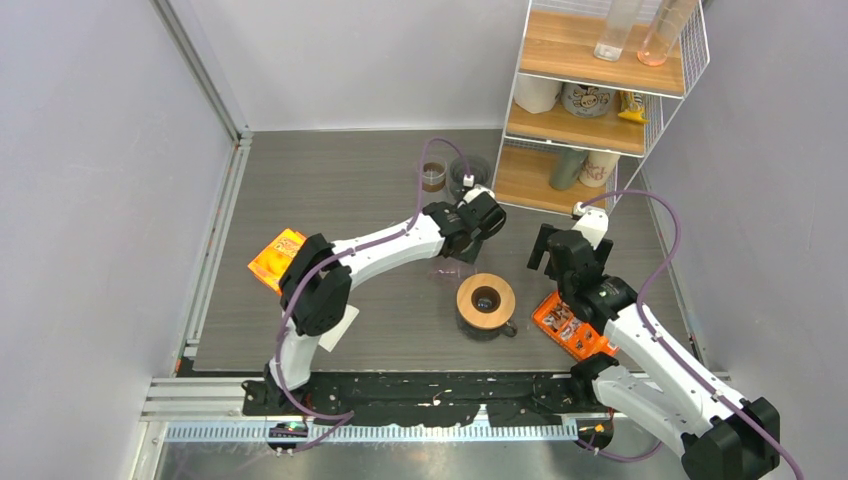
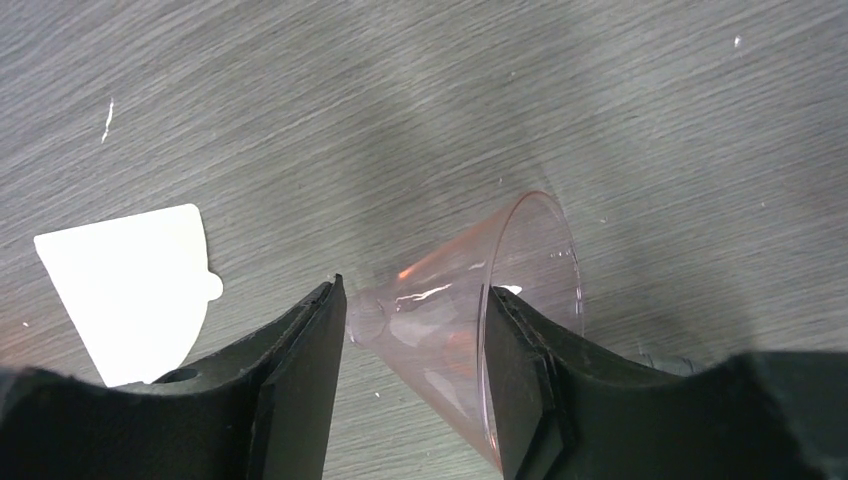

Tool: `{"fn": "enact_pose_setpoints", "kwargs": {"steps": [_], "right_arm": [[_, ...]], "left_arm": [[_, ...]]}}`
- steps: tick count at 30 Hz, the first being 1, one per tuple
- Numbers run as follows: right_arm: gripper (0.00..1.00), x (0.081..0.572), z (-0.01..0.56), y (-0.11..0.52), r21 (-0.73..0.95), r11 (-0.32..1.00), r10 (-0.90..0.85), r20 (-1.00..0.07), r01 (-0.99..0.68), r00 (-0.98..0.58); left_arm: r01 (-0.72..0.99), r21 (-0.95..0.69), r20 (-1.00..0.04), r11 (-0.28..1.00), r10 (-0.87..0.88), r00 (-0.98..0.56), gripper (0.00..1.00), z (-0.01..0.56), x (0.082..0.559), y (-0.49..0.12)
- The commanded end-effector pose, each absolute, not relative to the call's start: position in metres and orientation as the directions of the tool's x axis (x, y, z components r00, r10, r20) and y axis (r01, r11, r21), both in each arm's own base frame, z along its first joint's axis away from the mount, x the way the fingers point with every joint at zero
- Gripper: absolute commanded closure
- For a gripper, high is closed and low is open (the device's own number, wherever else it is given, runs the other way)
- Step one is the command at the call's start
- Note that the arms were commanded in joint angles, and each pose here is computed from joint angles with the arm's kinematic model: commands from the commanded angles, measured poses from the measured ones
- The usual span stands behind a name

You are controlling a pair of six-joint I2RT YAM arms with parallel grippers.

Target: Place the coffee filter in the dripper

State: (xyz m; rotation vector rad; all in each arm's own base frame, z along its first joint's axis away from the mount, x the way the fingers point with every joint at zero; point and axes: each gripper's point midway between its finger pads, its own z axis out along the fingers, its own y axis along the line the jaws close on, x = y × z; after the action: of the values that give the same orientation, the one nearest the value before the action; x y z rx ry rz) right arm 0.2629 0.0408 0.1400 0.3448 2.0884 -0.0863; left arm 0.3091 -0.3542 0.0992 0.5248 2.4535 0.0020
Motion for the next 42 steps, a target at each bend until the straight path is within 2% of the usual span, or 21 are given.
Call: {"fn": "enact_pose_setpoints", "kwargs": {"steps": [1,6,8,15,25,30,35,40,42], "right_arm": [[0.05,0.270,0.153,0.042,0.105,0.955,0.223,-0.871,0.278,-0.438],[0.05,0.270,0.155,0.040,0.108,0.953,0.226,-0.875,0.283,-0.428],[0.05,0.269,0.156,0.040,0.109,0.953,0.227,-0.876,0.283,-0.426],[0.05,0.268,0.156,0.040,0.112,0.952,0.230,-0.876,0.284,-0.424],[0.04,0.267,0.159,0.039,0.118,0.951,0.233,-0.879,0.285,-0.415],[0.05,0.268,0.158,0.040,0.123,0.952,0.236,-0.878,0.281,-0.416],[0.05,0.269,0.157,0.049,0.133,0.960,0.232,-0.868,0.245,-0.439],[0.05,0.271,0.158,0.056,0.150,0.967,0.229,-0.867,0.206,-0.442],[0.04,0.271,0.159,0.059,0.158,0.969,0.227,-0.869,0.188,-0.439]], "left_arm": [[0.355,0.156,-0.597,0.922,0.374,-0.709,0.43,0.109,0.317,-0.357],[0.351,0.184,-0.579,0.918,0.390,-0.716,0.45,0.106,0.318,-0.354],[0.354,0.181,-0.574,0.918,0.391,-0.719,0.49,0.105,0.317,-0.355],[0.366,0.188,-0.561,0.912,0.405,-0.722,0.75,0.103,0.315,-0.353],[0.320,0.219,-0.609,0.922,0.385,-0.693,1.00,0.129,0.317,-0.335],[0.320,0.229,-0.639,0.920,0.389,-0.664,1.00,0.149,0.315,-0.322],[0.306,0.149,-0.711,0.940,0.317,-0.627,1.00,0.173,0.311,-0.310],[0.335,-0.026,-0.811,0.942,0.176,-0.559,1.00,0.207,0.304,-0.299],[0.416,-0.146,-0.828,0.898,0.119,-0.548,1.00,0.217,0.294,-0.307]]}}
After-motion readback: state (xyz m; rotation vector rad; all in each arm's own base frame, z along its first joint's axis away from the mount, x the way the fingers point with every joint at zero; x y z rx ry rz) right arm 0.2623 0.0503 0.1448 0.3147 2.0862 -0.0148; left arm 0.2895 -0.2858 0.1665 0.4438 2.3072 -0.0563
